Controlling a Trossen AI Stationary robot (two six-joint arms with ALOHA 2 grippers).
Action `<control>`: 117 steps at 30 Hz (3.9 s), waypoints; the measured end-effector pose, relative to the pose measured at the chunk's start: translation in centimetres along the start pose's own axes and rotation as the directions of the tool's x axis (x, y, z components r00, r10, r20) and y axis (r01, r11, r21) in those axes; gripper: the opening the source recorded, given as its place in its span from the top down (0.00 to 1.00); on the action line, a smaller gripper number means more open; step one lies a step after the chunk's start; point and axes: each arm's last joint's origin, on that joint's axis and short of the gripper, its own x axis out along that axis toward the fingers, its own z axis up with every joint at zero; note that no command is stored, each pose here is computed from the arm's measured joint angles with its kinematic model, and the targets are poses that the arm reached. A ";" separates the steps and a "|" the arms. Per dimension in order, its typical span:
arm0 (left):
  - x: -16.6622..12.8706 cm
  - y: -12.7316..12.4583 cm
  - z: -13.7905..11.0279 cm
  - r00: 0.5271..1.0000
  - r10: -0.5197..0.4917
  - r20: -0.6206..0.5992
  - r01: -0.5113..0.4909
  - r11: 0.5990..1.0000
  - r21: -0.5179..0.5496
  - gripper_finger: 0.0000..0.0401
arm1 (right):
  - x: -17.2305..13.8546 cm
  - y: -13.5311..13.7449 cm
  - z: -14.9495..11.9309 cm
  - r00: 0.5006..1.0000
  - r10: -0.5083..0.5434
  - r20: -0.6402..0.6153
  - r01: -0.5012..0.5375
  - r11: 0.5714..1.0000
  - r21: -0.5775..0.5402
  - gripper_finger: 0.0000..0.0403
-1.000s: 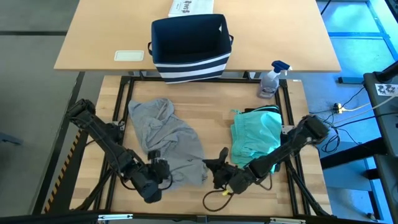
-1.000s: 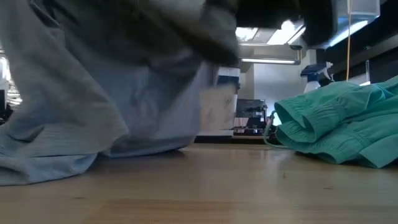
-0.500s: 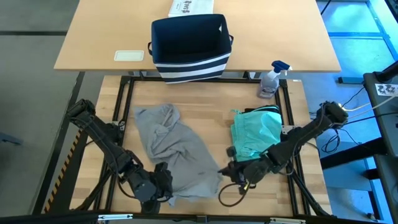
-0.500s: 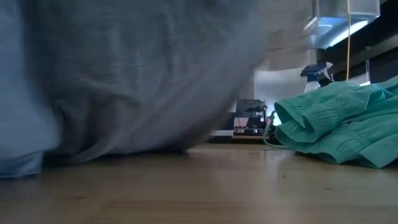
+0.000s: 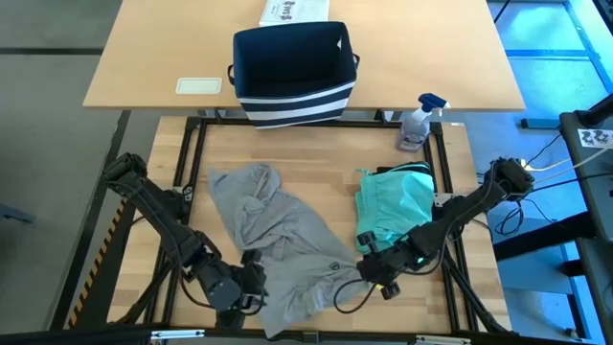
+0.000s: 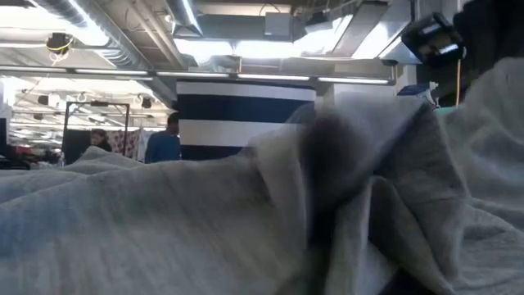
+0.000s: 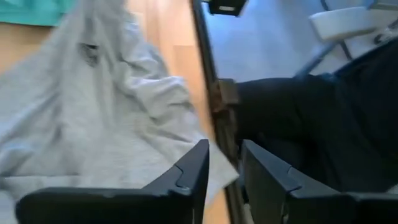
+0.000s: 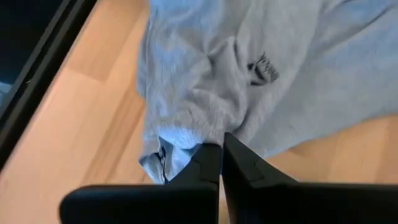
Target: Fold Laundry from Bin
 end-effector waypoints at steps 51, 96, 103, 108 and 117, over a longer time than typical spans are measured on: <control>-2.1 28.3 -13.6 0.840 0.413 -0.351 -0.542 0.657 -0.524 0.77 | 1.6 -19.4 2.7 0.939 -0.147 0.311 0.146 0.989 0.025 0.65; -9.3 22.6 -11.7 0.439 0.581 -0.686 -0.879 0.119 -0.462 1.00 | 5.9 -29.4 0.8 0.855 -0.311 0.415 0.298 0.949 0.098 0.65; -9.8 22.1 -12.4 0.353 0.556 -0.752 -0.910 0.018 -0.414 1.00 | 5.8 -29.8 0.5 0.853 -0.320 0.412 0.316 0.945 0.078 0.65; -10.0 22.2 -12.4 0.323 0.583 -0.745 -0.914 -0.014 -0.407 1.00 | 5.8 -29.7 0.5 0.855 -0.318 0.410 0.315 0.946 0.077 0.65; -9.1 22.5 -11.5 0.405 0.642 -0.651 -0.891 0.119 -0.437 0.96 | 5.8 -29.7 0.5 0.854 -0.318 0.411 0.318 0.945 0.071 0.65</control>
